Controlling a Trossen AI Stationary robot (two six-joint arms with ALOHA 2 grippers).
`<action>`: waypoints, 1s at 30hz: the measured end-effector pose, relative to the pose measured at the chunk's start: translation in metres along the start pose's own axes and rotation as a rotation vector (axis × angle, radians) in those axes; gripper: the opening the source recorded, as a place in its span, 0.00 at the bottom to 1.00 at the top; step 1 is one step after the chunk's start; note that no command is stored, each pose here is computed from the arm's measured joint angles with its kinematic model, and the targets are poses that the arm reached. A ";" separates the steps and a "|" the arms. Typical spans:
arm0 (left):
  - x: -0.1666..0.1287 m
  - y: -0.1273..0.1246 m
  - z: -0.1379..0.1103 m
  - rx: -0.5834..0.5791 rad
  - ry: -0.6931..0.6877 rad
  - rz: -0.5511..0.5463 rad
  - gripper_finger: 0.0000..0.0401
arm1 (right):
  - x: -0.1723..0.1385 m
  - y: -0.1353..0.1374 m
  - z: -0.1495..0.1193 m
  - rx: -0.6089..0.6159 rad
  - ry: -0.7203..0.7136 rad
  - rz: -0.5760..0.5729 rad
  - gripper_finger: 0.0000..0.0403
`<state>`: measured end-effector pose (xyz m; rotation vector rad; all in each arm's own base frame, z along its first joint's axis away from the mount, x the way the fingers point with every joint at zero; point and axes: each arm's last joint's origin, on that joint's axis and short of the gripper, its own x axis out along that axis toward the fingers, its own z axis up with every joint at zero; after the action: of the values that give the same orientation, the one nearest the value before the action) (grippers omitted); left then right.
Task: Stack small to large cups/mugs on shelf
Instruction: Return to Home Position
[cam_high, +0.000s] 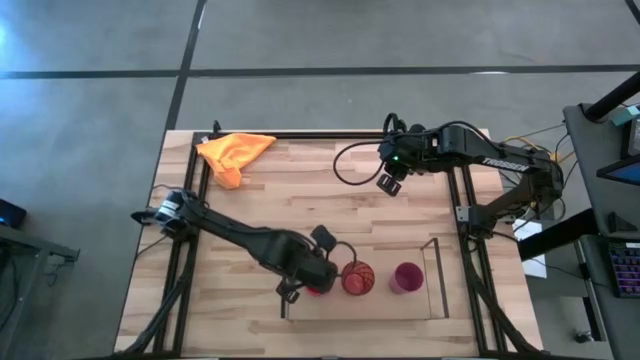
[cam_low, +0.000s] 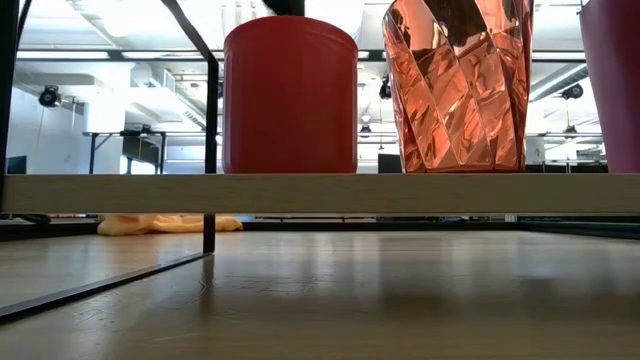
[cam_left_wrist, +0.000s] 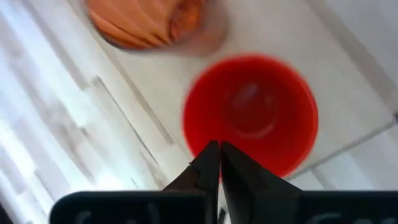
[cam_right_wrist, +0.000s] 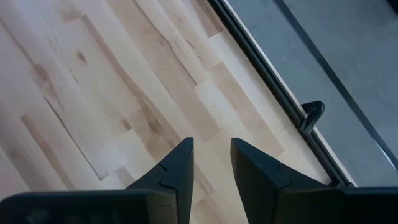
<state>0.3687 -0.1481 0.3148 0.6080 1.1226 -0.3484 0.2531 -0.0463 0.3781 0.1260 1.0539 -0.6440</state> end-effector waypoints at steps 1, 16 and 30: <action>-0.006 0.003 0.001 -0.006 -0.019 0.008 0.00 | 0.000 0.000 0.000 -0.002 0.000 0.000 0.25; -0.138 0.081 -0.034 -0.486 -0.334 0.250 0.00 | -0.044 -0.011 -0.014 -0.031 -0.094 0.203 0.25; -0.254 0.075 -0.123 -0.665 -0.634 0.285 0.00 | -0.111 -0.045 -0.060 0.009 -0.308 0.334 0.21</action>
<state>0.2171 -0.0236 0.5305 0.0409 0.4738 0.0918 0.1456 -0.0107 0.4498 0.1994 0.7107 -0.3508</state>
